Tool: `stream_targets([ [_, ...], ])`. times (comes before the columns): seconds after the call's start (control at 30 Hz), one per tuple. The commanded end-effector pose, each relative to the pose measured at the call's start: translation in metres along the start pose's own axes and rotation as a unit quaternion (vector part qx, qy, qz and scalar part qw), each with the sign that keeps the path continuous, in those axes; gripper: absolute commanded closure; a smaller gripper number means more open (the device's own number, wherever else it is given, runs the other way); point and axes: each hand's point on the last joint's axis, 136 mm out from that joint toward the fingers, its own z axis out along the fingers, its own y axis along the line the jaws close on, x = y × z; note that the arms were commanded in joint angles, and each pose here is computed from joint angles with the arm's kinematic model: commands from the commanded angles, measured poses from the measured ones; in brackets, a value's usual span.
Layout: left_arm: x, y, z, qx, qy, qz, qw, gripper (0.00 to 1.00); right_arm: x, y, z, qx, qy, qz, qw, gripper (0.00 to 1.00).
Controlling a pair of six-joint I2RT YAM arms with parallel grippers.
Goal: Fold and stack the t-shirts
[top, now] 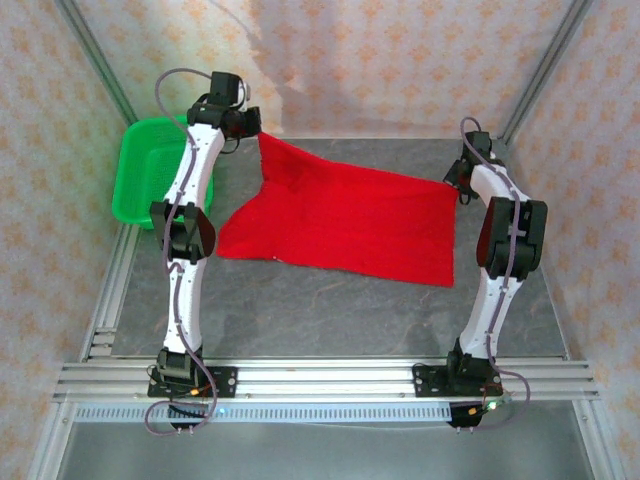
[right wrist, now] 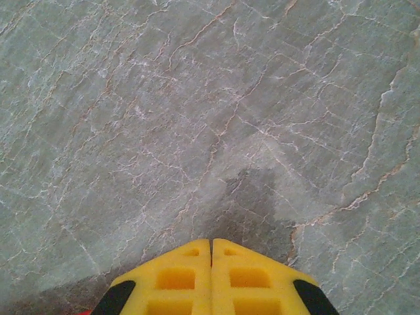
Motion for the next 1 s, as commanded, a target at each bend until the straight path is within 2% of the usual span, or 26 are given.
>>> stream_targets([
  [0.0, -0.009, 0.005, -0.024, -0.007, -0.009, 0.009, 1.000, 1.00, -0.013, -0.001, -0.016, -0.011, -0.025, 0.008, 1.000, 1.00],
  [0.67, 0.028, 0.026, -0.066, -0.042, 0.009, 0.012, 0.999, 1.00, 0.015, -0.017, -0.063, -0.028, -0.042, 0.024, 0.998, 1.00],
  [0.97, 0.063, 0.040, -0.078, -0.067, 0.028, -0.008, 0.997, 1.00, 0.042, -0.029, -0.075, -0.029, -0.031, 0.036, 0.998, 1.00],
])
